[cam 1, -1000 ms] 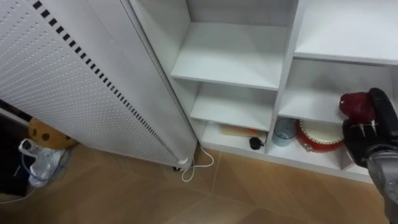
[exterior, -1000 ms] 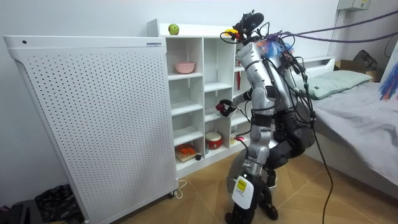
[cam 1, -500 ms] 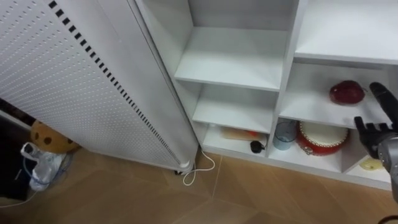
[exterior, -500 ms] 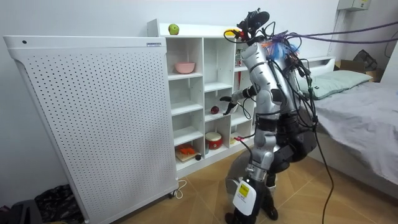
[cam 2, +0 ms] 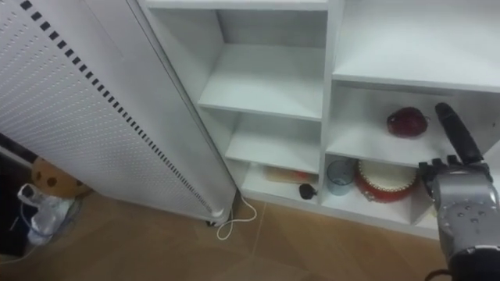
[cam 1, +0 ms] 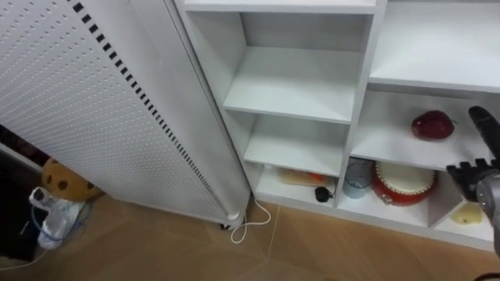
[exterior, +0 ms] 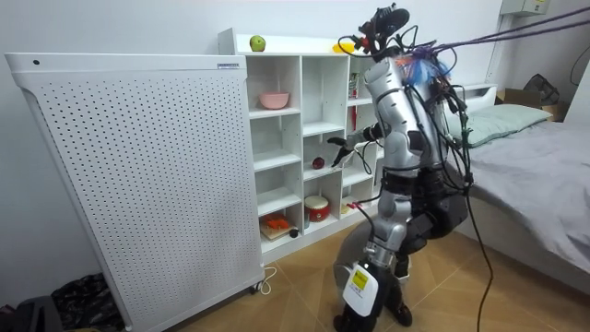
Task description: Arrange fruit in the closet
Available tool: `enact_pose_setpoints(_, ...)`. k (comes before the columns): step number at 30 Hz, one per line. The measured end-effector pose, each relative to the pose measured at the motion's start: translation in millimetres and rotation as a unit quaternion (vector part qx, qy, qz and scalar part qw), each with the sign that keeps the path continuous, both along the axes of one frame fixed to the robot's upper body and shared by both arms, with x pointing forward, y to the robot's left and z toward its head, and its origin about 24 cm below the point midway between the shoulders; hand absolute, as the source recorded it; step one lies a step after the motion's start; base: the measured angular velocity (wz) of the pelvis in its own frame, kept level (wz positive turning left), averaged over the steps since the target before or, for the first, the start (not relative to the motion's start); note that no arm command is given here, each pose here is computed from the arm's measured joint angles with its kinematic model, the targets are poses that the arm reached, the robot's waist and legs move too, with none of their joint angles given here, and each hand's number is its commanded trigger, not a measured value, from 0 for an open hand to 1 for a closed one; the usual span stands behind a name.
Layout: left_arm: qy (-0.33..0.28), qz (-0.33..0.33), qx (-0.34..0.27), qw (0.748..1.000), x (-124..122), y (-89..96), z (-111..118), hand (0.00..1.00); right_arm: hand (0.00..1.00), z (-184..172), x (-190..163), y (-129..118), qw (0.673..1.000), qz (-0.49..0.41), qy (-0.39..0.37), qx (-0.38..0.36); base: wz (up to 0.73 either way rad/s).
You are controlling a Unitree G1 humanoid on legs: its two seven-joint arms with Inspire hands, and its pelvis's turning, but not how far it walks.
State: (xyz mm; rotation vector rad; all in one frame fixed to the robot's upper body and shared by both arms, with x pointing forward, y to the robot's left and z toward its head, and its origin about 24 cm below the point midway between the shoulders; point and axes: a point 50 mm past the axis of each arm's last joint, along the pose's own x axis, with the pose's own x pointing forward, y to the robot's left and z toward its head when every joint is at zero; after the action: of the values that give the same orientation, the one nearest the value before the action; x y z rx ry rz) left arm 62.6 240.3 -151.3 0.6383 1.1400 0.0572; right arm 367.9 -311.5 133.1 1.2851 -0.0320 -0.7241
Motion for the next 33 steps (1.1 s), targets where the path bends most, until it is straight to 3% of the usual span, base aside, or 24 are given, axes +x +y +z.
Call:
enact_pose_setpoints(5, 0.015, -0.002, -0.016, 1.000, -3.1, -1.1, -1.9, 0.00, 0.00, -45.8, -16.9, -10.2, 1.000, -0.007, 0.019, 0.023, -0.05)
enact_pose_setpoints(8, 0.040, 0.002, -0.025, 0.999, -10.8, 0.9, -4.9, 0.00, 0.00, -81.6, -30.8, -4.4, 0.999, 0.010, 0.040, 0.024, -0.16)
enact_pose_setpoints(14, 0.055, 0.021, -0.043, 0.997, -3.6, 6.0, -7.3, 0.00, 0.00, -152.9, -84.5, -13.9, 0.991, 0.008, 0.132, 0.019, 0.07)
enact_pose_setpoints(19, 0.051, 0.068, -0.048, 0.995, -7.7, 14.2, -6.5, 0.00, 0.00, -208.2, -139.2, -0.6, 0.976, 0.059, 0.210, 0.002, 0.10)
enact_pose_setpoints(24, 0.020, 0.109, -0.047, 0.993, -11.0, 20.1, -2.9, 0.00, 0.00, -263.4, -224.3, 23.2, 0.930, 0.148, 0.335, -0.013, 0.00)
enact_pose_setpoints(30, 0.002, 0.117, -0.024, 0.993, -16.5, 18.4, -1.7, 0.00, 0.00, -288.9, -304.0, 37.9, 0.867, 0.237, 0.438, -0.021, -0.06)
enact_pose_setpoints(33, -0.016, 0.137, -0.030, 0.990, -14.1, 17.7, -0.9, 0.00, 0.00, -293.8, -327.0, 45.9, 0.851, 0.268, 0.451, -0.019, -0.19)
